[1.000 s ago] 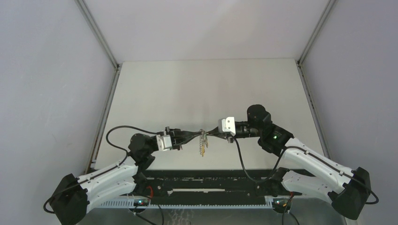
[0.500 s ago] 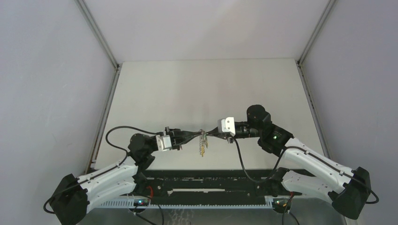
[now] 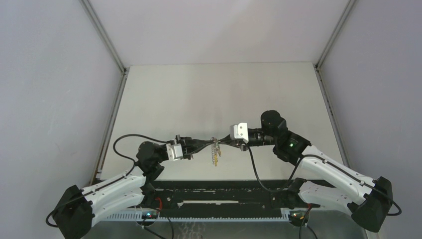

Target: Put the keys on the keyring

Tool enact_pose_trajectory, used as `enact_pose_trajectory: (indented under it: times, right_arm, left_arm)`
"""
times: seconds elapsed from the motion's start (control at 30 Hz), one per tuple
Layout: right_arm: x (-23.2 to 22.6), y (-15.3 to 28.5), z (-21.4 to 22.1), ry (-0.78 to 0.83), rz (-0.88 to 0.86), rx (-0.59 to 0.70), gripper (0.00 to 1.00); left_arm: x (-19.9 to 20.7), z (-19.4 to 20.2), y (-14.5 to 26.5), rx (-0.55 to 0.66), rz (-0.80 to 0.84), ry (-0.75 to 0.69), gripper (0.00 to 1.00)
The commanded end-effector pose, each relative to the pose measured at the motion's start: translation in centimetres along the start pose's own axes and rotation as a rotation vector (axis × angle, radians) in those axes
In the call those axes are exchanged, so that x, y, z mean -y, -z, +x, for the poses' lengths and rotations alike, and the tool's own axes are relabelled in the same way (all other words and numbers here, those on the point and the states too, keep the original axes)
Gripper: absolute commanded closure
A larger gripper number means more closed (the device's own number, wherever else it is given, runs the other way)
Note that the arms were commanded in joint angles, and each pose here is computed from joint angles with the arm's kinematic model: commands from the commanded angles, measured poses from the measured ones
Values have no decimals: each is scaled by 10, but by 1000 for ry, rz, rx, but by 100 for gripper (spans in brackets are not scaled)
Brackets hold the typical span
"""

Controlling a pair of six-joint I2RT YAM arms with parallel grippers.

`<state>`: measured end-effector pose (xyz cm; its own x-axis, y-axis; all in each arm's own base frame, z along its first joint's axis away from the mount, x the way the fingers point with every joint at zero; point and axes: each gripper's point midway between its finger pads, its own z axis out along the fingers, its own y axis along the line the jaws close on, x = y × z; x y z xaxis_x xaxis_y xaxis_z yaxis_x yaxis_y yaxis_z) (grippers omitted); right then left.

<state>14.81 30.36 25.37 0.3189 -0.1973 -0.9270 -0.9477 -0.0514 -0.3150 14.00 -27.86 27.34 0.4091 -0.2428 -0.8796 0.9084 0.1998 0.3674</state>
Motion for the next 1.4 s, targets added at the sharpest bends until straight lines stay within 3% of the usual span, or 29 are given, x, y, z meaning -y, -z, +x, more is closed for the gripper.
enact_pose_trajectory:
  times: [0.0, 0.77, 1.1, 1.37]
  right_arm:
    - [11, 0, -44, 73, 12, 104, 100]
    - [14, -6, -33, 23, 20, 33, 100]
    - [11, 0, -31, 23, 14, 4, 81]
    - [8, 6, -26, 25, 19, -23, 73]
  left_arm:
    - [-3, -1, -3, -6, -8, -16, 100]
    - [-4, 0, -2, -25, -22, -25, 100]
    - [-5, -1, 0, -20, -41, -30, 100]
    - [-6, -2, 2, -10, -51, -34, 100]
